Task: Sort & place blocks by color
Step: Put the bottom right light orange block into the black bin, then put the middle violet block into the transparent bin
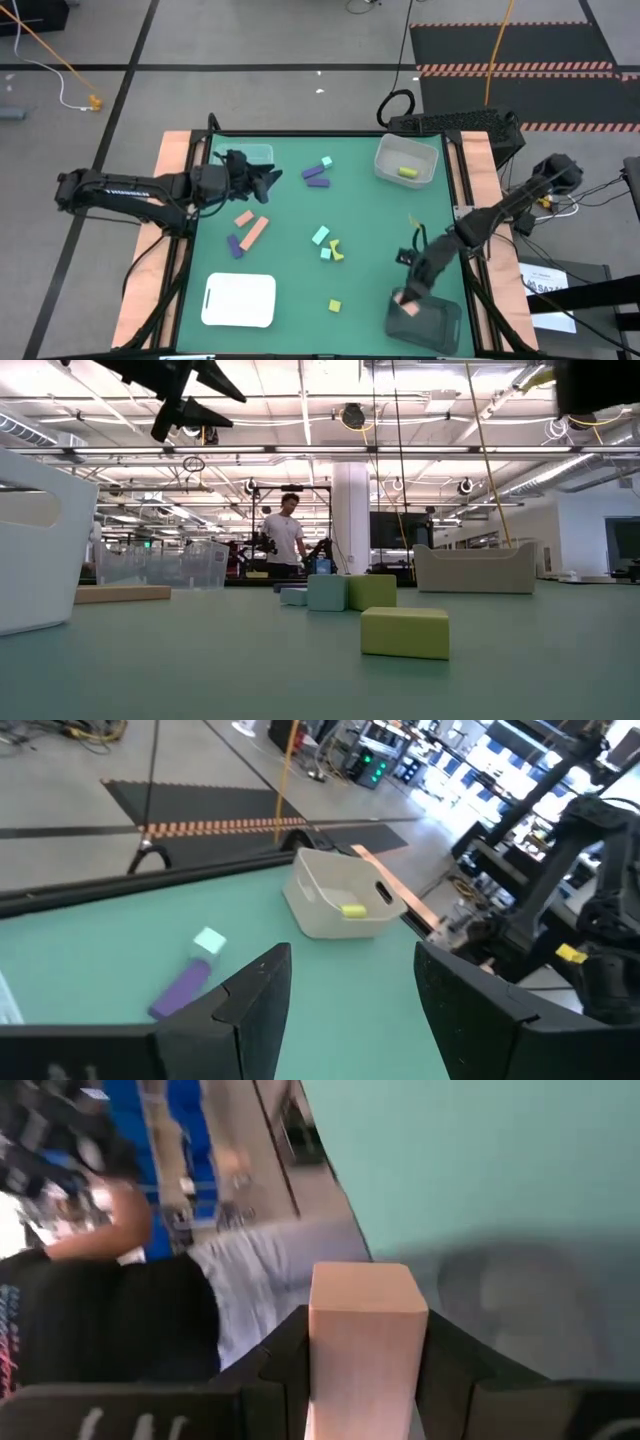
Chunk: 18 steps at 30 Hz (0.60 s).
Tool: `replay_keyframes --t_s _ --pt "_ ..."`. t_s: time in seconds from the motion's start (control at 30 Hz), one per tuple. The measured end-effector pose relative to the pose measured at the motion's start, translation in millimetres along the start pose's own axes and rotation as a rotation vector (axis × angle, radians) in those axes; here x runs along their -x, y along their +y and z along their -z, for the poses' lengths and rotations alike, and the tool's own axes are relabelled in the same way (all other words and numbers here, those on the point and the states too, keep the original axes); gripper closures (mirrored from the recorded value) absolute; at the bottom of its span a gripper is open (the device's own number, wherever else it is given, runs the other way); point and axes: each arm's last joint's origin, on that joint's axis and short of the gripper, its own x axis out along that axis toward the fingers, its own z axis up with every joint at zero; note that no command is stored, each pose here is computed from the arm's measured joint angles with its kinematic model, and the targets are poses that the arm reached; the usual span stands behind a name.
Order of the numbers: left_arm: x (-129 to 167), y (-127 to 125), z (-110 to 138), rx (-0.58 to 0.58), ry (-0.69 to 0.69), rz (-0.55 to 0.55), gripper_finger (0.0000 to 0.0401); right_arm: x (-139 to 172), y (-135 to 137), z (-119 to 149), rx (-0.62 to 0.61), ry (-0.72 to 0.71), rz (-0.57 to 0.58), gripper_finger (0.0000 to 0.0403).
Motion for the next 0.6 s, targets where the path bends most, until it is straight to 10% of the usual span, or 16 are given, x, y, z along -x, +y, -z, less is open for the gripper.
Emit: replay_keyframes --t_s 0.3,0.6 --pt "5 -8 6 0.027 0.028 0.044 0.0187 -5 -7 26 -0.053 0.115 0.102 0.0291" --pt "7 -12 9 0.072 0.044 0.064 0.0187 -6 -7 30 0.007 0.131 0.098 0.0151"
